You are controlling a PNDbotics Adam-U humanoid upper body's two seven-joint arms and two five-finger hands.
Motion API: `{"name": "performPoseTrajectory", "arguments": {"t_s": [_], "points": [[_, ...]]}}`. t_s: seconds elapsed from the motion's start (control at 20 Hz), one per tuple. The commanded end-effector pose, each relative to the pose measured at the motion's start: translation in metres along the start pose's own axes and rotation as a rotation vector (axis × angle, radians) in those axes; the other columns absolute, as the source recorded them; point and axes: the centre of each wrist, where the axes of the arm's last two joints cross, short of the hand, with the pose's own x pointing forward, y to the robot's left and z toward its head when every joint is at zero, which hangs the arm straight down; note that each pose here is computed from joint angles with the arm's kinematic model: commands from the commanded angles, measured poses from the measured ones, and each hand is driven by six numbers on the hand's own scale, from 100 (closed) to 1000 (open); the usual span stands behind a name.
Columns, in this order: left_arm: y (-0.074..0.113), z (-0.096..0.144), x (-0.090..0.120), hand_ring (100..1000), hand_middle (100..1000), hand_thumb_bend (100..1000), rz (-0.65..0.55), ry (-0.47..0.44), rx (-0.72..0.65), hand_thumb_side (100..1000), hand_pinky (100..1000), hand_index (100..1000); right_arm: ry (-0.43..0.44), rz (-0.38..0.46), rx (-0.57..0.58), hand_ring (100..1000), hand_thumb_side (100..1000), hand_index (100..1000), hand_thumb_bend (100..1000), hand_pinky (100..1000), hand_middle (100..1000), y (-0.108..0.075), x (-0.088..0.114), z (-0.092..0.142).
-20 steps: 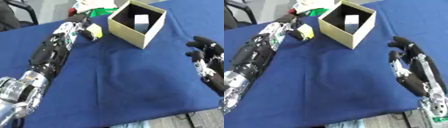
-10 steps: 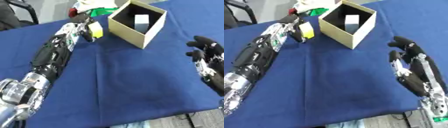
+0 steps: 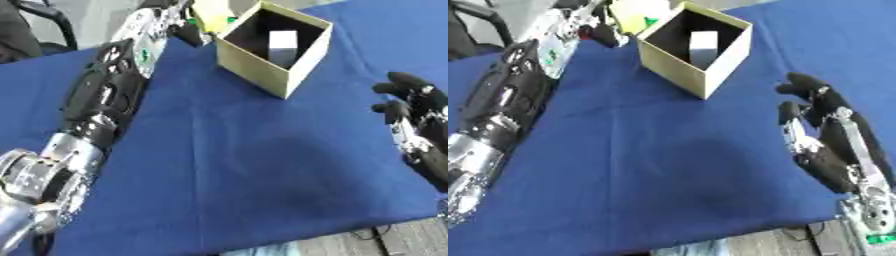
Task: Pick up objects on the table and place them in the box.
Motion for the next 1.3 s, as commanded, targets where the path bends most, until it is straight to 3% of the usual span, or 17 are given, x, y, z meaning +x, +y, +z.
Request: {"name": "performPoseTrajectory", "arguments": {"t_s": [0.05,0.55,0.75,1.0,1.15,1.3], "points": [[0.013,-0.005,0.021,485,466,300,-0.013,-0.069,0.034,186,619,690,-0.020,0.006,0.009,886,514,882,100,753,726,-0.001,0.004,-0.003],[-0.016,-0.008,0.056,500,484,344,0.005,-0.170,-0.029,226,621,706,-0.034,0.000,0.024,886,514,882,100,753,726,0.001,0.006,-0.007],[-0.022,-0.007,0.058,527,533,421,0.012,-0.191,-0.054,276,635,749,-0.034,-0.001,0.025,886,513,882,100,753,726,0.001,0.006,-0.007],[-0.023,-0.007,0.057,605,635,589,0.013,-0.203,-0.062,376,668,813,-0.034,0.000,0.025,886,513,877,100,753,723,0.001,0.006,-0.007],[-0.020,-0.007,0.055,615,654,627,0.017,-0.201,-0.055,399,674,822,-0.033,-0.001,0.024,886,513,877,100,753,723,0.001,0.006,-0.007],[-0.016,-0.006,0.052,603,633,604,0.032,-0.204,-0.037,395,663,817,-0.032,-0.002,0.022,886,512,877,100,753,723,0.001,0.006,-0.007]]}}
